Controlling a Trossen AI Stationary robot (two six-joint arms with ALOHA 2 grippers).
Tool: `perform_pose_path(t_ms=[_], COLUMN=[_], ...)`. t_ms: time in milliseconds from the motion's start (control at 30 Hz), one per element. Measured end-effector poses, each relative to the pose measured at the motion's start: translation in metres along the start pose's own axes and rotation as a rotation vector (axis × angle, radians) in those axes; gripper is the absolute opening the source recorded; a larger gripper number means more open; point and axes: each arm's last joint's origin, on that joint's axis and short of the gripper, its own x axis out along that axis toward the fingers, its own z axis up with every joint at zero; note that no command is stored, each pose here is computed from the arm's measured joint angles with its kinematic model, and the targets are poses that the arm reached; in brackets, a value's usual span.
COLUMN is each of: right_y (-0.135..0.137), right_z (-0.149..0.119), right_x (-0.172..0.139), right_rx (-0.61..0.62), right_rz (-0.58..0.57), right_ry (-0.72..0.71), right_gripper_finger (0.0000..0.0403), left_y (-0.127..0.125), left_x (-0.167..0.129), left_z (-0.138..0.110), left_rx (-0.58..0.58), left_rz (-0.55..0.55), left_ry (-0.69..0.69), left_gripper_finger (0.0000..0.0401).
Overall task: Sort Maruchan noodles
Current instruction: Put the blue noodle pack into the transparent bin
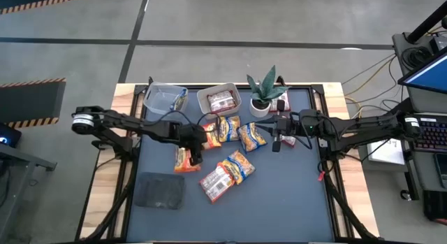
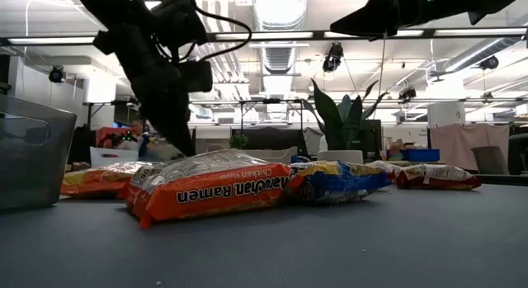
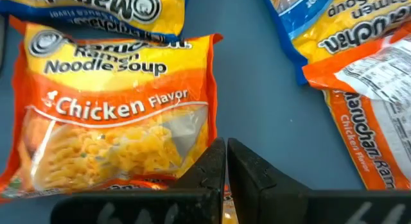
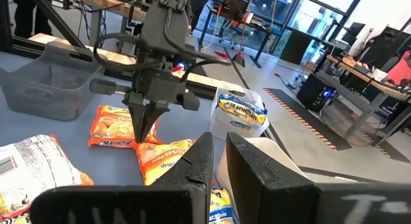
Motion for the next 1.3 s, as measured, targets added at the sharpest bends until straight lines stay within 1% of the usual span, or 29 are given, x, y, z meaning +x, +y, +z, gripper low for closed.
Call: perform_pose_path(t_ms=[233,367,500,600,667,867,1033,1100,1167,1233,1300], right_y=[0.000,0.000,0.000,0.001,0.004,0.017,0.025,0.026,0.026,0.026,0.025], right_z=[0.000,0.000,0.000,-0.003,-0.011,-0.048,-0.067,-0.069,-0.070,-0.073,-0.075], right_x=[0.000,0.000,0.000,0.000,0.000,0.006,0.016,0.019,0.021,0.022,0.023], right_rx=[0.010,0.054,0.166,0.311,0.416,0.768,0.963,0.988,0.987,0.965,0.926], right_rz=[0.000,-0.002,-0.001,0.001,0.007,-0.013,-0.069,-0.097,-0.131,-0.179,-0.242], right_ry=[0.001,-0.004,-0.006,0.006,0.037,0.219,0.382,0.478,0.590,0.706,0.778], right_gripper_finger=[0.0034,0.0034,0.0034,0.0034,0.0034,0.0034,0.0034,0.0034,0.0034,0.0034,0.0034], left_y=[0.000,0.000,0.002,0.001,0.000,-0.003,-0.004,-0.005,-0.005,-0.006,-0.007], left_x=[-0.010,-0.011,-0.010,-0.010,-0.010,-0.013,-0.015,-0.017,-0.017,-0.019,-0.021], left_z=[0.003,0.003,0.007,0.014,0.019,0.030,0.037,0.040,0.042,0.046,0.050], left_rx=[0.068,0.133,0.159,0.164,0.178,0.229,0.246,0.242,0.239,0.234,0.228], left_rz=[-0.004,0.020,0.095,0.107,0.101,0.097,0.096,0.093,0.090,0.086,0.081], left_ry=[-0.024,-0.035,-0.076,-0.154,-0.207,-0.318,-0.397,-0.438,-0.472,-0.521,-0.582], left_gripper_finger=[0.0000,0.0000,0.0000,0.0000,0.0000,0.0000,0.0000,0.0000,0.0000,0.0000,0.0000])
